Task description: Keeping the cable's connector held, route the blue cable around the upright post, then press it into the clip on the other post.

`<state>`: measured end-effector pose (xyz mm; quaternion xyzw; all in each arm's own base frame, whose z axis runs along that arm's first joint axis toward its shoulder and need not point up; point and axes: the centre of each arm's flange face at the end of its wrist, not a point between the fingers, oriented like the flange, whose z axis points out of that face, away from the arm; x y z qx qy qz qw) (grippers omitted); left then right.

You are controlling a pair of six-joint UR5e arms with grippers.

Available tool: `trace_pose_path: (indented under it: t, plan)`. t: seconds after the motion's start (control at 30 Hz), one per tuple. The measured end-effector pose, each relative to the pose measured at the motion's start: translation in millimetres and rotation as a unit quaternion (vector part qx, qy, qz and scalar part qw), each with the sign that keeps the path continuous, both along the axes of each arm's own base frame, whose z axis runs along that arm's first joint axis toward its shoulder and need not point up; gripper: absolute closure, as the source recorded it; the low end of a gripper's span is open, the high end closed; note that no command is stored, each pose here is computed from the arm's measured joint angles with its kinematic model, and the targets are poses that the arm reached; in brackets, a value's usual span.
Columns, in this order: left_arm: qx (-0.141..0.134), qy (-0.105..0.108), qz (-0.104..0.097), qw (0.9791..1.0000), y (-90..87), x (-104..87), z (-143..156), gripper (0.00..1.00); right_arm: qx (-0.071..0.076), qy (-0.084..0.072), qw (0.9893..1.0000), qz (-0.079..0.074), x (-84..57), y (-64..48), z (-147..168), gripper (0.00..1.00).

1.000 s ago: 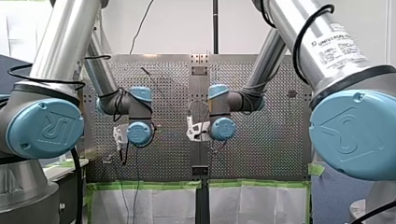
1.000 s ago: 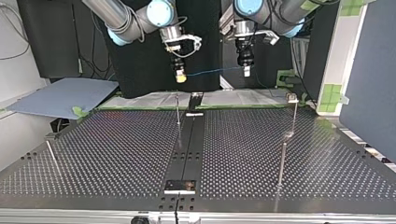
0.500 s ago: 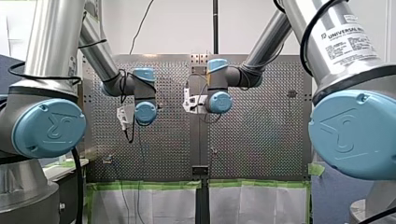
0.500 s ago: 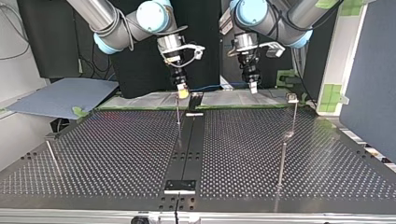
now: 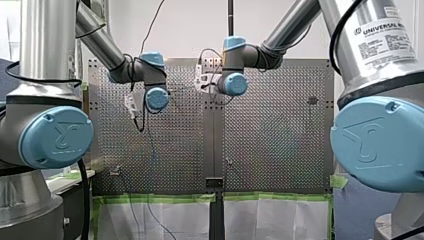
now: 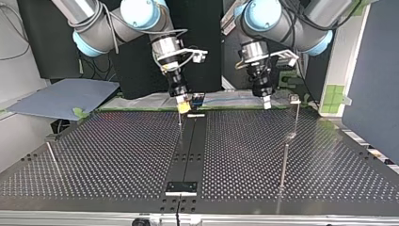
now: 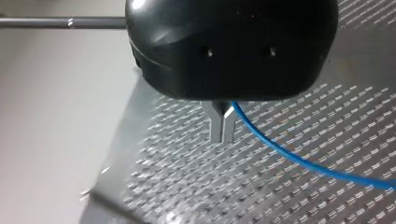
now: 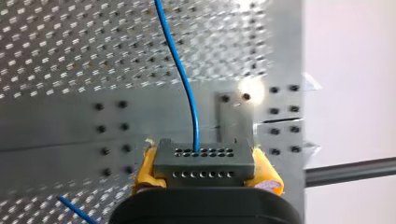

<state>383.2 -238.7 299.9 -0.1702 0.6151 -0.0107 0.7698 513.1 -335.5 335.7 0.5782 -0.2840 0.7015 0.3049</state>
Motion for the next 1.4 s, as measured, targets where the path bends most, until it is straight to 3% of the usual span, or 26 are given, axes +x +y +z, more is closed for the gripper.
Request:
trace_pose_path:
  t: [0.3, 0.57, 0.9, 1.13, 1.4]
  plan:
    - [-0.014, -0.035, 0.021, 0.9991, 13.5, 7.9, 62, 1.0, -0.006, -0.022, 0.9997, 0.014, 5.2, -8.3, 27, 1.0]
    - [-0.019, -0.062, 0.037, 0.9972, 27.4, 9.5, 111, 1.0, -0.013, -0.045, 0.9986, 0.025, 12.4, -16.5, 52, 1.0]
    - [-0.014, -0.098, 0.046, 0.994, 45.4, 3.3, 180, 1.0, -0.018, -0.05, 0.9975, 0.047, 22.6, -18.1, 82, 1.0]
    - [0.001, -0.093, 0.048, 0.9945, 51.7, 14.2, 200, 1.0, -0.023, -0.074, 0.995, 0.064, 29.5, -21.5, 109, 1.0]
    - [0.017, -0.084, 0.046, 0.9953, 65.0, 35.1, 218, 1.0, -0.037, -0.102, 0.9917, 0.07, 37.1, -33.0, 139, 1.0]
